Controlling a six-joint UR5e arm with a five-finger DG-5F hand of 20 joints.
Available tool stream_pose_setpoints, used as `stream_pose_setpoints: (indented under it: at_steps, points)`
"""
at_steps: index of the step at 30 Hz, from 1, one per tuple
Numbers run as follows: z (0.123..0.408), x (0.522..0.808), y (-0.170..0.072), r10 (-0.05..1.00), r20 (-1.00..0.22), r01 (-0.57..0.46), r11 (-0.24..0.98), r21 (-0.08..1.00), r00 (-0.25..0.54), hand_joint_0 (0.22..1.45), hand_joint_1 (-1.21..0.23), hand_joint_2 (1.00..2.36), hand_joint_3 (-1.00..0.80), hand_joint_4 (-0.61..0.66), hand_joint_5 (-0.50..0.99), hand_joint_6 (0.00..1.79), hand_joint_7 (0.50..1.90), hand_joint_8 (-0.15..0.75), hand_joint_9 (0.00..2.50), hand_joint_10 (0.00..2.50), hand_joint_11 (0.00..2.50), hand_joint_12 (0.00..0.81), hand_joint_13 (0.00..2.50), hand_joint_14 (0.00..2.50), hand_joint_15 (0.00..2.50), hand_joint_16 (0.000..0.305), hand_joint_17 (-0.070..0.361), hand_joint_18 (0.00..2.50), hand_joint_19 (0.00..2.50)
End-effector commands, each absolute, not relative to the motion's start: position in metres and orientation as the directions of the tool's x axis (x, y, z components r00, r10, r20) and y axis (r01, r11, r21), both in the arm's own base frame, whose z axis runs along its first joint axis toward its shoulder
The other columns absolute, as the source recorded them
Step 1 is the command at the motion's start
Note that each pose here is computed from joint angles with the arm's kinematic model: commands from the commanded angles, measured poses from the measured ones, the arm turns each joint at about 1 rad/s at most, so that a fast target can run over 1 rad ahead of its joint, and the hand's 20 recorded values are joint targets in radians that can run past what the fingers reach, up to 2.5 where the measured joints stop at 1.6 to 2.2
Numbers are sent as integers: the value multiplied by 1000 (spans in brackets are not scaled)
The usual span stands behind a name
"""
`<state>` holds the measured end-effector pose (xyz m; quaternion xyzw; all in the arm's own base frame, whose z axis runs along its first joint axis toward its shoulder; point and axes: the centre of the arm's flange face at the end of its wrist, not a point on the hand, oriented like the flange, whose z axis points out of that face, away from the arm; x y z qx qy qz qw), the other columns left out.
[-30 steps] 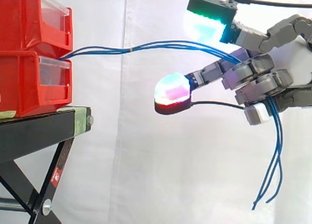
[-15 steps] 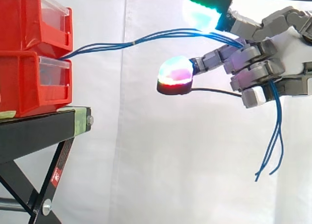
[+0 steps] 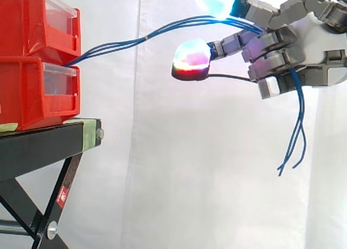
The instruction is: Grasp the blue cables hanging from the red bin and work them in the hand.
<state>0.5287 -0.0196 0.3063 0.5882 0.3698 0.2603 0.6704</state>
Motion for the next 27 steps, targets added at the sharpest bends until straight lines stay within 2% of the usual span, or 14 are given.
stream_pose_setpoints:
  at_steps: [1, 16, 27]
  points:
    - [309, 530, -22, 773, -207, 94, 189, 977, 599, 795, -678, 1000, -1000, 145, 263, 1, 1267, 371, 1501, 2500, 2500, 612, 1807, 2500, 1907, 177, 132, 2063, 620]
    - [330, 539, -21, 768, -217, 103, 195, 975, 602, 810, -680, 1000, -1000, 128, 249, 58, 1272, 375, 1460, 2500, 2500, 592, 1752, 2500, 1903, 175, 132, 2016, 626]
    - [338, 546, -19, 757, -245, 99, 234, 967, 605, 836, -706, 1000, -1000, 124, 225, 199, 1236, 382, 1439, 2500, 2500, 578, 1718, 2500, 1924, 169, 126, 1975, 652]
